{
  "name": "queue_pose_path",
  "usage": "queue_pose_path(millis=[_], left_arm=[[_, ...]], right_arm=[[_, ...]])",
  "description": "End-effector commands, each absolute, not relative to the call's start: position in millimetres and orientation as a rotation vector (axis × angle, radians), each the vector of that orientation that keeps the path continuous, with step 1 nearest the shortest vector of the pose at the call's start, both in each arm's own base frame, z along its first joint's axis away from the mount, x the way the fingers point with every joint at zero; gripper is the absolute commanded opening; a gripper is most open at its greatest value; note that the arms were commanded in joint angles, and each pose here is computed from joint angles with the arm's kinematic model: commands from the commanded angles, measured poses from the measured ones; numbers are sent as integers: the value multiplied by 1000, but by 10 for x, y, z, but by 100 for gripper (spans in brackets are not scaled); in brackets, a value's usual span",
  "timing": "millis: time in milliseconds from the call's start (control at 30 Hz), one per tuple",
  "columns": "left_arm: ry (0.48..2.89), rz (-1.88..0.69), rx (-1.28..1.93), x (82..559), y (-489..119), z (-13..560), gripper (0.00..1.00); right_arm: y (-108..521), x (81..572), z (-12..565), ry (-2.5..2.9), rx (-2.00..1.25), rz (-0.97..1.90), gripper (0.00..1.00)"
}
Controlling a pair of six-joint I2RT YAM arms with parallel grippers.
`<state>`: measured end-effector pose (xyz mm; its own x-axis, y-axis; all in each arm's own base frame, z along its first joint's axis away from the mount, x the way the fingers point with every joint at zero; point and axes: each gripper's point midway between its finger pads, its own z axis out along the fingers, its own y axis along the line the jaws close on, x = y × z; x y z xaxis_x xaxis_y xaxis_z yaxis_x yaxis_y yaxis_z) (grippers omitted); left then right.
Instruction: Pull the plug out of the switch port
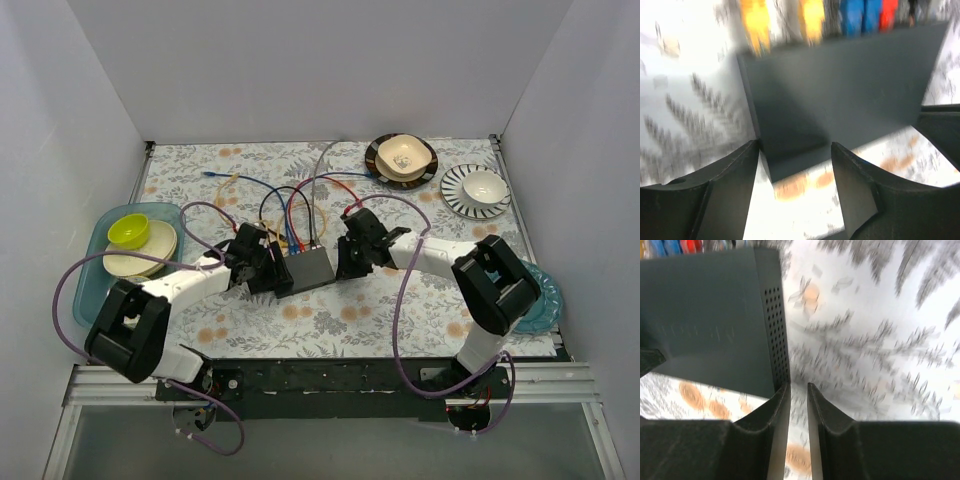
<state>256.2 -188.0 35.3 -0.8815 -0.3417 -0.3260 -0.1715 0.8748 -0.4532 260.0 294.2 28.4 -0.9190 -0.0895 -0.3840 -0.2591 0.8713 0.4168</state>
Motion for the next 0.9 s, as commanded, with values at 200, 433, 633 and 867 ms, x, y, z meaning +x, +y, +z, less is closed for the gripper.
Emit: queue_pose_path(millis=[200, 433, 633, 867], left_arm=[[2435, -537, -520, 2758, -1717, 1373, 73], [2524, -661, -517, 2431, -1831, 1163, 53], [2624, -763, -455, 1999, -1881, 873, 27], [2702, -853, -378, 1746, -1999, 635, 16]], right_arm=[[3143, 3195, 1419, 2396, -267, 630, 31], [3581, 3671, 1279, 2414, -334, 632, 25], [3808, 3813, 929, 2469, -366, 671, 16], [3713, 3705, 475, 2567, -386, 612, 16]])
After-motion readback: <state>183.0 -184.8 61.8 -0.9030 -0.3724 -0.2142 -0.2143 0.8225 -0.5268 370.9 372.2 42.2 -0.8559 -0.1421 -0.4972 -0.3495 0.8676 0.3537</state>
